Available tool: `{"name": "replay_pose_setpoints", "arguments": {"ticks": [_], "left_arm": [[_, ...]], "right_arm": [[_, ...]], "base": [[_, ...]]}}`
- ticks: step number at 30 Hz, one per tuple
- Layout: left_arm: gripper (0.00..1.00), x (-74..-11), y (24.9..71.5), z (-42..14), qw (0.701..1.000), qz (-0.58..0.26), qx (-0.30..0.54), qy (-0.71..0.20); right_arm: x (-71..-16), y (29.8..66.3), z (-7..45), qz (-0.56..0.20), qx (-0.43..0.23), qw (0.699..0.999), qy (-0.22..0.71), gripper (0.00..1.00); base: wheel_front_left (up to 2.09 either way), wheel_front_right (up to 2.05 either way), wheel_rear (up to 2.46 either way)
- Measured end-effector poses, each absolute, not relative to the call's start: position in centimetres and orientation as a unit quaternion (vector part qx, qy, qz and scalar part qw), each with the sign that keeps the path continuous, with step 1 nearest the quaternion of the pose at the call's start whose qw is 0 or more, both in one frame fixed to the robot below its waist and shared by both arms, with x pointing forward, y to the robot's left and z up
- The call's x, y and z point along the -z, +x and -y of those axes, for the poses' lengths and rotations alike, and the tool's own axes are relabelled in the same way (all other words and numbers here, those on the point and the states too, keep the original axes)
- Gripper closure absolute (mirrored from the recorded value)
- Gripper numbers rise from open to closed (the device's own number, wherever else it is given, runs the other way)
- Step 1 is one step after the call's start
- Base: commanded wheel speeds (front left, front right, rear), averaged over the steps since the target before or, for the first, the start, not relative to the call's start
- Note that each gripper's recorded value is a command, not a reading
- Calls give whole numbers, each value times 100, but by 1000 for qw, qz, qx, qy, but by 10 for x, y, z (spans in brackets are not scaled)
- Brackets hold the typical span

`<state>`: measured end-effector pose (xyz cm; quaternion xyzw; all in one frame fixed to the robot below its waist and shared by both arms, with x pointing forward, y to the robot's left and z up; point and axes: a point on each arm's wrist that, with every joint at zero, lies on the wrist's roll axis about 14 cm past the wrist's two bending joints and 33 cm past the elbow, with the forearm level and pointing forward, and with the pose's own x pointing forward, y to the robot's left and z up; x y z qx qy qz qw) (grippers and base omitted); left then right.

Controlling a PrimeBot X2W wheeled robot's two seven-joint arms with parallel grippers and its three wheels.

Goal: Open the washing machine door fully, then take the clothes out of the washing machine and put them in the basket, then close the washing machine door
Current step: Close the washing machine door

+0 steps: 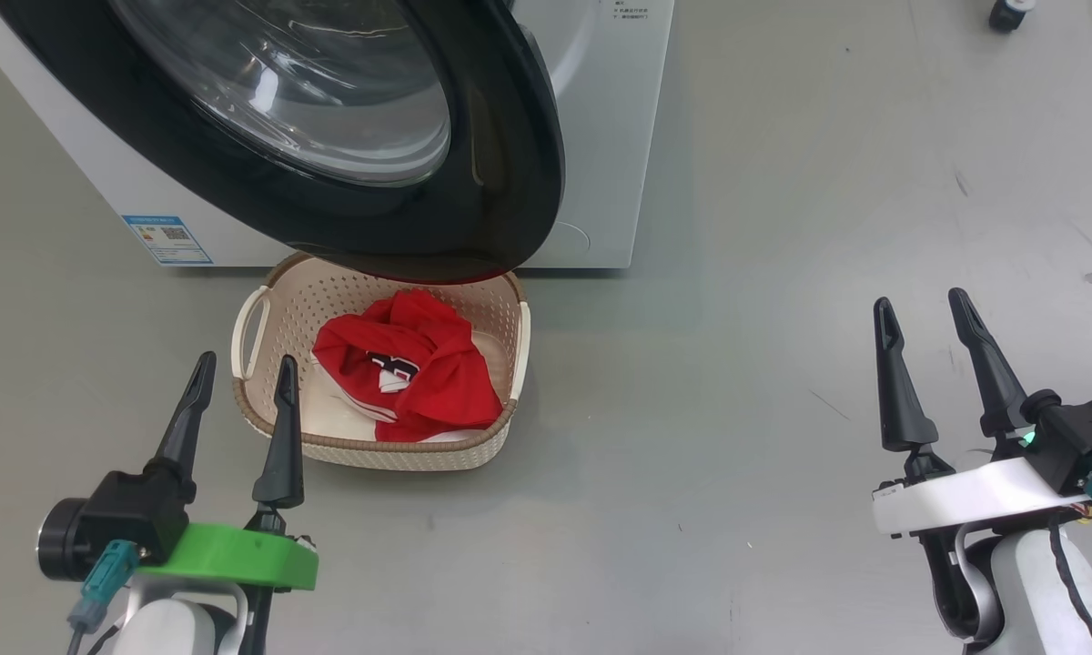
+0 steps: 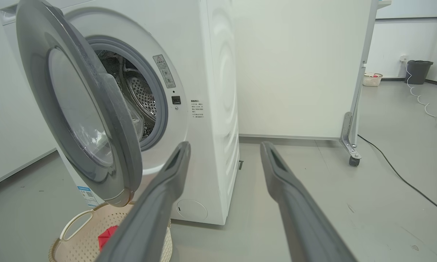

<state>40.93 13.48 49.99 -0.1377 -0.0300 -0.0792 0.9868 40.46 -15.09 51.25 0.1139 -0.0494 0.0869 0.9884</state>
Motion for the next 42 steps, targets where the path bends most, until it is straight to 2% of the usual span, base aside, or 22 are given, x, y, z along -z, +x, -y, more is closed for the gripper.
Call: {"name": "replay_pose_setpoints", "arguments": {"ticks": [1,2,3,9,19,27,42], "left_arm": [[0,-500,409,-135,987,30,79,-137],[0,-500,409,-135,987,30,79,-136],[0,-499,409,-135,987,29,79,-136],[0,-497,409,-133,986,27,81,-141],[0,-485,409,-131,986,10,81,-143],[0,-478,418,-137,987,4,71,-142],[0,-459,425,-158,988,-17,38,-146]], "right_arm": [[-513,405,151,49,-87,989,113,26],[-513,405,151,49,-88,989,112,74],[-513,405,150,50,-88,989,110,99],[-521,410,147,63,-102,988,99,100],[-527,425,100,73,-201,975,65,100],[-526,436,44,80,-317,944,38,100],[-506,474,-16,79,-434,897,14,100]], "base": [[0,0,0],[0,0,0],[0,0,0],[0,0,0],[0,0,0],[0,0,0],[0,0,0]]}}
